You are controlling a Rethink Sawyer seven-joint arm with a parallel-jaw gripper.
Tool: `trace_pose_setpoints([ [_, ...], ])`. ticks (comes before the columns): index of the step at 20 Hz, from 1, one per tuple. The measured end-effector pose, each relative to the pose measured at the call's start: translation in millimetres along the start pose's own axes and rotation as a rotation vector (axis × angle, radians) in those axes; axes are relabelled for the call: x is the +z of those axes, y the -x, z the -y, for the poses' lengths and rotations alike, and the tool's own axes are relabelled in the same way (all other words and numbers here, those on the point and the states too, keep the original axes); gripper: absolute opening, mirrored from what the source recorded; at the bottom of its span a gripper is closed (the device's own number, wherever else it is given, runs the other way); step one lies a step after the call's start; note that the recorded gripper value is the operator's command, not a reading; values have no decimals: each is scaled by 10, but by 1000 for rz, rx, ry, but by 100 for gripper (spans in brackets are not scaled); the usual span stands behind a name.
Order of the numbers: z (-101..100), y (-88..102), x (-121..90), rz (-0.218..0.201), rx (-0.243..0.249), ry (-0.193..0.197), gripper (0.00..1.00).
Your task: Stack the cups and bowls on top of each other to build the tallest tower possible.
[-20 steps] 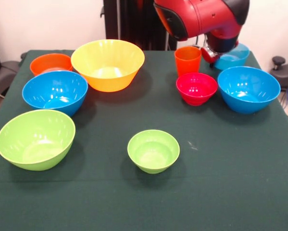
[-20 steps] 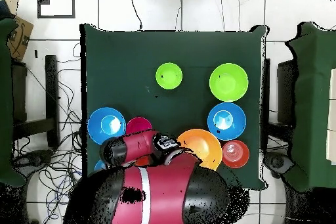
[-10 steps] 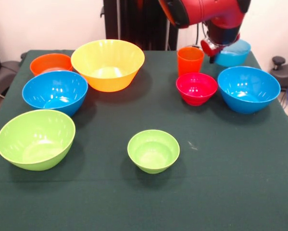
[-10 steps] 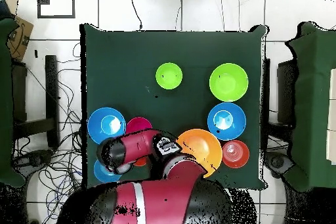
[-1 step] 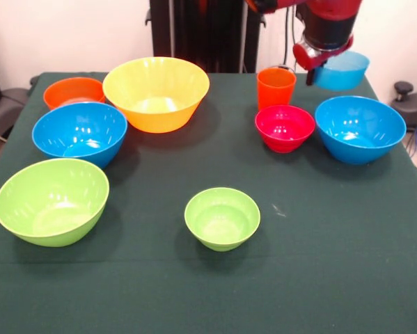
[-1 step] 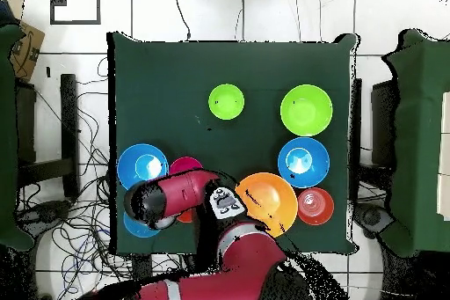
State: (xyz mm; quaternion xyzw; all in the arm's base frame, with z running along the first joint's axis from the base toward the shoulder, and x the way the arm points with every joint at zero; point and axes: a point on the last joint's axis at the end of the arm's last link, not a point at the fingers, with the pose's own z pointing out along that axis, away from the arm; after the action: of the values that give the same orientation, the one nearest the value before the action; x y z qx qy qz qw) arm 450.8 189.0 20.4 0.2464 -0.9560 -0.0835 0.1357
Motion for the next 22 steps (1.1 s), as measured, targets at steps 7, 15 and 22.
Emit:
trace_pose_setpoints([
  [7, 82, 48, -349, 28, 21, -30, 0],
  [15, 476, 62, -947, 116, 108, -74, 0],
  [22, 927, -27, -1357, 189, 186, -115, 0],
])
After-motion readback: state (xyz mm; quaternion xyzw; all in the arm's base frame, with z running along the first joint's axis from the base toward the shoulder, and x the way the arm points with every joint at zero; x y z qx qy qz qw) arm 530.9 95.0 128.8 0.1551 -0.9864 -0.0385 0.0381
